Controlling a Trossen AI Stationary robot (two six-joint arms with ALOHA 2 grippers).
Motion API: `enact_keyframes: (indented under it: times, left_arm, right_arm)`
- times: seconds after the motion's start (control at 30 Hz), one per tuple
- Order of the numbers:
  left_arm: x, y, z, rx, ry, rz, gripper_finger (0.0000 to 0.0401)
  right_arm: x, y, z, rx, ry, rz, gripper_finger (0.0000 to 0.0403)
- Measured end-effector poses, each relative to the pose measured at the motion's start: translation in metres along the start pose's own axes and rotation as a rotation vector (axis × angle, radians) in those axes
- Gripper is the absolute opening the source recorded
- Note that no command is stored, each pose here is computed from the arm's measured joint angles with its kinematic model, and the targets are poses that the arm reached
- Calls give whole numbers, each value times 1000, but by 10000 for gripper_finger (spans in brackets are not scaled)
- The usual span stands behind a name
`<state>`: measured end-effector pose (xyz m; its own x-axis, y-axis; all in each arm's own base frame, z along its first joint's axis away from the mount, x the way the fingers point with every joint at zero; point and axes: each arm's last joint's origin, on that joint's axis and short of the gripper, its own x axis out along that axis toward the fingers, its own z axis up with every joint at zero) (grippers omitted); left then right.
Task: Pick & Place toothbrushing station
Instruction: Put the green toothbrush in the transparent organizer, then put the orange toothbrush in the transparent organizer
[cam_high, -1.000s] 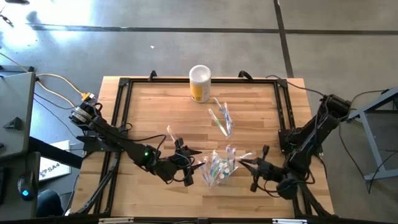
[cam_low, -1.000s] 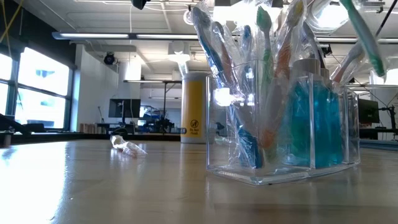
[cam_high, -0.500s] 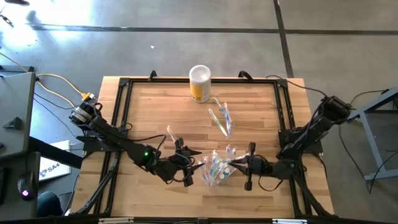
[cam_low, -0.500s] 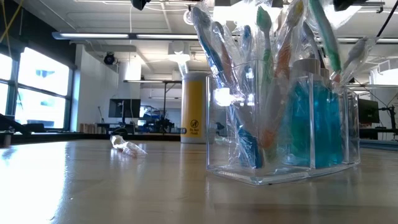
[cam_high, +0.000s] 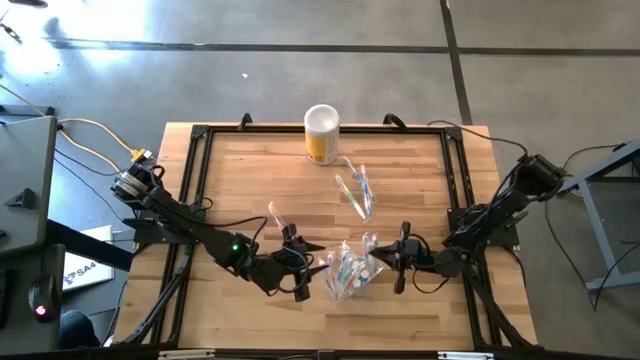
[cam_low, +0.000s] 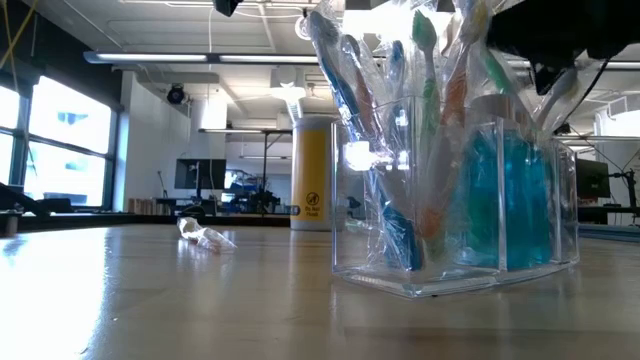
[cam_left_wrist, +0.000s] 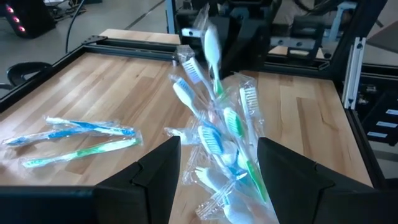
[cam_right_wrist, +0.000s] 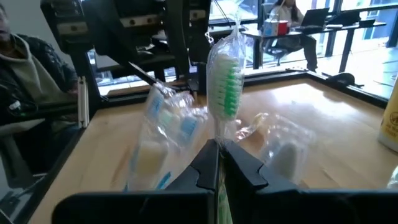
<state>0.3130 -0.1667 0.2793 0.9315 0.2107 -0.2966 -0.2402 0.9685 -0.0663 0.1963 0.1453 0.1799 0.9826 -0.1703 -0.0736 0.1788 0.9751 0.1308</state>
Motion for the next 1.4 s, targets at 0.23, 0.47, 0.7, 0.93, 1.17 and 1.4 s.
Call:
enact_keyframes:
  times: [0.23, 0.47, 0.7, 0.93, 1.17, 1.4]
  left_arm:
    - [0, 0, 1, -6, -6, -1, 205]
    - [0, 0, 1, -5, -6, -1, 205]
    - [0, 0, 1, -6, -7, 0, 205]
    - [0, 0, 1, -5, -8, 1, 205]
    - [0, 0, 1, -6, -7, 1, 205]
    - [0, 0, 0, -1, -3, 2, 205]
  right_arm:
    - [-3, -2, -12, -6, 46, 48, 4]
    - [3, -4, -30, -3, 92, 37, 5]
    - [2, -2, -29, -60, 90, 79, 40]
    - [-1, 0, -26, -78, 94, 147, 135]
    - [-2, 3, -23, -130, 85, 195, 230]
    - [-12, 7, 6, -217, -28, 176, 260]
